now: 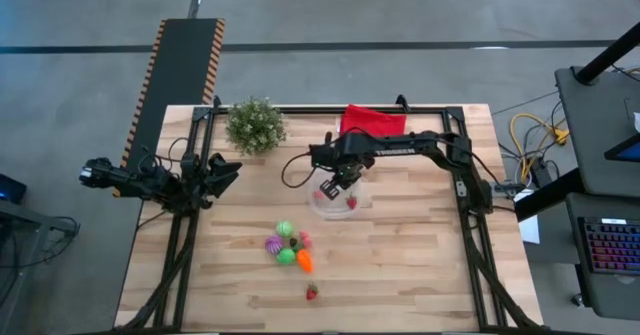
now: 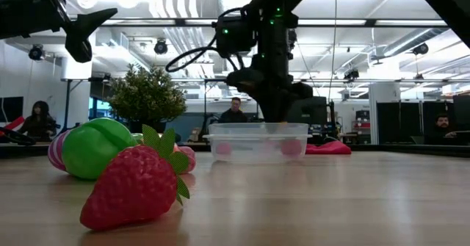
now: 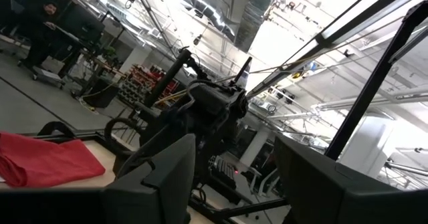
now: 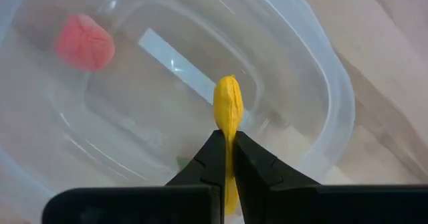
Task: Pick and placing Produce into tupperware
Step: Put the yellow corn into the transparent container, then put the purple onion into the transparent container
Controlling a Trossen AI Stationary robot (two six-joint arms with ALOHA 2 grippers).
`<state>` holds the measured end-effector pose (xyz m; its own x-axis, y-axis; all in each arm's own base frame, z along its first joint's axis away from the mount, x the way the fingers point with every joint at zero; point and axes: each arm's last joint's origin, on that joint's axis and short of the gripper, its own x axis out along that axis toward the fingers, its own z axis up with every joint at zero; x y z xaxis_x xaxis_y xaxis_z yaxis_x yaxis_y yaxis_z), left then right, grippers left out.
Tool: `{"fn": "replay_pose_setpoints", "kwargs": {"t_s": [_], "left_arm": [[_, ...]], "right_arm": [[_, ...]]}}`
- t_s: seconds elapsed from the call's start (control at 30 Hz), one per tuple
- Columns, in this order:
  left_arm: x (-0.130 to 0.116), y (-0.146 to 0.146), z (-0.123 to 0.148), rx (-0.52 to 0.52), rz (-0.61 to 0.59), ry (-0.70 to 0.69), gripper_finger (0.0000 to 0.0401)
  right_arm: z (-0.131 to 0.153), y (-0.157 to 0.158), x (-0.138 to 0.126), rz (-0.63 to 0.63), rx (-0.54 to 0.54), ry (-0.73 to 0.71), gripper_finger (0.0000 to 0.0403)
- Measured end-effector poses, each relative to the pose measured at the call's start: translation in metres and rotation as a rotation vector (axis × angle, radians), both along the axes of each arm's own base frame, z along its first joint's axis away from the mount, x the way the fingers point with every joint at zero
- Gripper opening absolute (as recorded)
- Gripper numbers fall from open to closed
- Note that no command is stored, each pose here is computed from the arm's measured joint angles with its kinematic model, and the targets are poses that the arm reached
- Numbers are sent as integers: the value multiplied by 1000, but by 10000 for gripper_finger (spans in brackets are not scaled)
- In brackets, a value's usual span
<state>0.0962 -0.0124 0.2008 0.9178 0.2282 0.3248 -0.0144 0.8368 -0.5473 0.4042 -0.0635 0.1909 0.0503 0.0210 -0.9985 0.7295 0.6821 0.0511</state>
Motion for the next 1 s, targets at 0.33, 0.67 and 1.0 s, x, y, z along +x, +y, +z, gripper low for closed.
{"fn": "replay_pose_setpoints", "kwargs": {"t_s": [0.33,0.67,1.0], "left_arm": [[0,0,0,3,8,1,192],[0,1,0,-4,23,3,192],[0,1,0,-6,23,3,192]], "right_arm": [[-7,-1,-3,-4,-52,26,85],[26,29,6,211,-85,-109,183],[64,132,-3,738,-135,-263,196]]}}
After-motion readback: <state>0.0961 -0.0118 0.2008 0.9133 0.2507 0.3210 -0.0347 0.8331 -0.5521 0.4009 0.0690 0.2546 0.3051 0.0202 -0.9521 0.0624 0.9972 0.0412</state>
